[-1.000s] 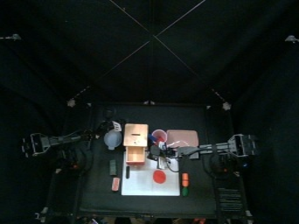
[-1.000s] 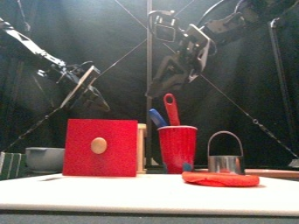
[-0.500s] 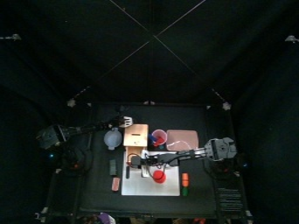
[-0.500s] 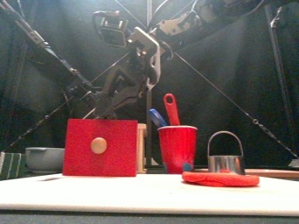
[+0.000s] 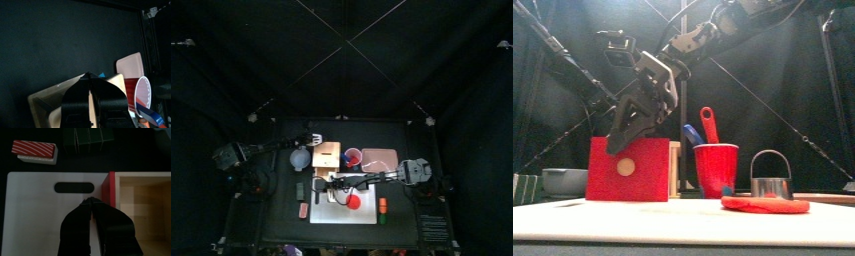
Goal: Get the cutter from the drawer then cut the dough then place the extra dough in the bowl
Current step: Shut the drawer
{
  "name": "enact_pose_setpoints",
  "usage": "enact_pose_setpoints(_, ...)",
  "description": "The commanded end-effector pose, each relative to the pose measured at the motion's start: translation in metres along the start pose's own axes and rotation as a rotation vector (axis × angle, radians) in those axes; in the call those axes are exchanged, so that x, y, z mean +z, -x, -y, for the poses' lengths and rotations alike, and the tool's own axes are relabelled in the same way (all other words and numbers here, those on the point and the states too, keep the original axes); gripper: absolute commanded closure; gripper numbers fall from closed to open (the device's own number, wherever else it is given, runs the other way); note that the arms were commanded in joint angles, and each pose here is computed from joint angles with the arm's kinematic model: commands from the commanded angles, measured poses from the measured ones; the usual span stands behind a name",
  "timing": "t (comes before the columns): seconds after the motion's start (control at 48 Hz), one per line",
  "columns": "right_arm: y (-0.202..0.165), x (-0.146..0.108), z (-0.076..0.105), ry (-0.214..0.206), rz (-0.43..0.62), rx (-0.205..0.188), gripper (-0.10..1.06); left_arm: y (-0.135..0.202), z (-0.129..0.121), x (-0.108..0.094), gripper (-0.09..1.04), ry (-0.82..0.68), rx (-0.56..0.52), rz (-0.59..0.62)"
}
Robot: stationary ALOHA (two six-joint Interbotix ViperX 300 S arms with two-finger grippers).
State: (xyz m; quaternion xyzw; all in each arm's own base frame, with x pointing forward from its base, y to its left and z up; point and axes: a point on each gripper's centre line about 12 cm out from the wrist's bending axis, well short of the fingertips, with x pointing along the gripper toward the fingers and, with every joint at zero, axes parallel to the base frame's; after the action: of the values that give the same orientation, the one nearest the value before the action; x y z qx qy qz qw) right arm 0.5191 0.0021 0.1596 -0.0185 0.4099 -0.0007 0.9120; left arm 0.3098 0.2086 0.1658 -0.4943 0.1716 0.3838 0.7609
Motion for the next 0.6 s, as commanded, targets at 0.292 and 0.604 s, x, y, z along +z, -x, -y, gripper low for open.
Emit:
enact_pose_setpoints(0.292, 0.012, 0.023, 0.056, 0.004, 0.037, -0.104, 0.53, 0.002, 0.002, 0.001, 0.63, 0.000, -0.007, -0.001)
enact_pose_setpoints(0.604, 0.000, 0.026, 0.073, 0.019, 0.016, -0.141, 0.53, 0.002, 0.003, 0.000, 0.63, 0.002, -0.008, -0.002)
